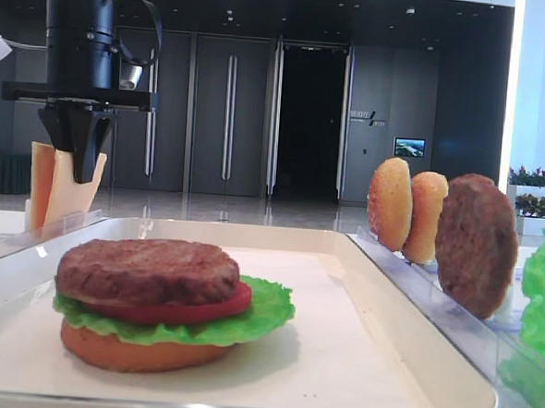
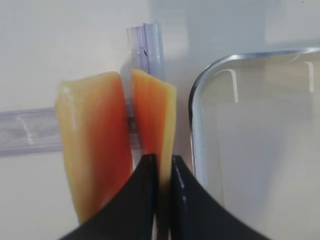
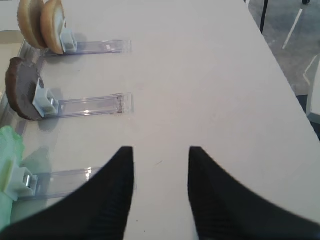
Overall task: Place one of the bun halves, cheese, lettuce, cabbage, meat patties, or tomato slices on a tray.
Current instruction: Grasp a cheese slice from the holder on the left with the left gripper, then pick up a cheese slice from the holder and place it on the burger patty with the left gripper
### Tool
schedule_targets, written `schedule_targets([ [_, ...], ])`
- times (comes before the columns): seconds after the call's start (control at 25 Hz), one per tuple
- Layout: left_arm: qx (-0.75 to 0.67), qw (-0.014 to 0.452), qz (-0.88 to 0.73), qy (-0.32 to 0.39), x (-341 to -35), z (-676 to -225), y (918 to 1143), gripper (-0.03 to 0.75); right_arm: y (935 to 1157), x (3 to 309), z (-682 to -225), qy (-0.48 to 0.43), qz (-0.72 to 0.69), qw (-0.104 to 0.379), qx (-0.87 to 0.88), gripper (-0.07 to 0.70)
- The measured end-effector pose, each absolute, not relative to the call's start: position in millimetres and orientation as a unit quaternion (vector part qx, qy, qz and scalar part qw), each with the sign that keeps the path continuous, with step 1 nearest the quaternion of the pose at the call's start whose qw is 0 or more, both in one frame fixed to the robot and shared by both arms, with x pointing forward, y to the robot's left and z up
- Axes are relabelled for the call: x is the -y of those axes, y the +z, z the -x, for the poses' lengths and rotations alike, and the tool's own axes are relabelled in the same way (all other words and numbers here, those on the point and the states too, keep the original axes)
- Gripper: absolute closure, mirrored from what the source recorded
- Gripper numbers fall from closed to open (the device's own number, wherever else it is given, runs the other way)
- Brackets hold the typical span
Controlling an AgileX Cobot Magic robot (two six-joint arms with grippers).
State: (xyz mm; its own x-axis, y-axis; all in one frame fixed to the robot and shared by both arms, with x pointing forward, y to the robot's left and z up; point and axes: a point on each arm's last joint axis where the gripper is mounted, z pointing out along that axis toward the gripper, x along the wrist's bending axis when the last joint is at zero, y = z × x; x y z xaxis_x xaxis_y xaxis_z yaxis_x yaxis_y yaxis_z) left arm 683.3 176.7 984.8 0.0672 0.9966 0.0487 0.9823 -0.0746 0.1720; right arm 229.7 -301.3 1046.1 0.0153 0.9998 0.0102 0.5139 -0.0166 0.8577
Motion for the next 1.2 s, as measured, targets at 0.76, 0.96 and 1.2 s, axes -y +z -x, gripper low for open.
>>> schedule_targets([
  [0.76, -0.671, 0.112, -0.725, 0.107, -181, -665, 1055, 0.681, 1046, 301, -230, 0.349, -0.622, 0.348, -0.609, 0.346],
  [0.96, -0.657, 0.148, -0.729, 0.123, -184, -649, 1093, 0.682, 1046, 301, -230, 0.349, -0.622, 0.348, -0.609, 0.346],
  [1.2, -0.636, 0.188, -0.736, 0.132, -180, -614, 1134, 0.682, 1046, 301, -230, 0.349, -0.622, 0.348, -0.609, 0.346],
])
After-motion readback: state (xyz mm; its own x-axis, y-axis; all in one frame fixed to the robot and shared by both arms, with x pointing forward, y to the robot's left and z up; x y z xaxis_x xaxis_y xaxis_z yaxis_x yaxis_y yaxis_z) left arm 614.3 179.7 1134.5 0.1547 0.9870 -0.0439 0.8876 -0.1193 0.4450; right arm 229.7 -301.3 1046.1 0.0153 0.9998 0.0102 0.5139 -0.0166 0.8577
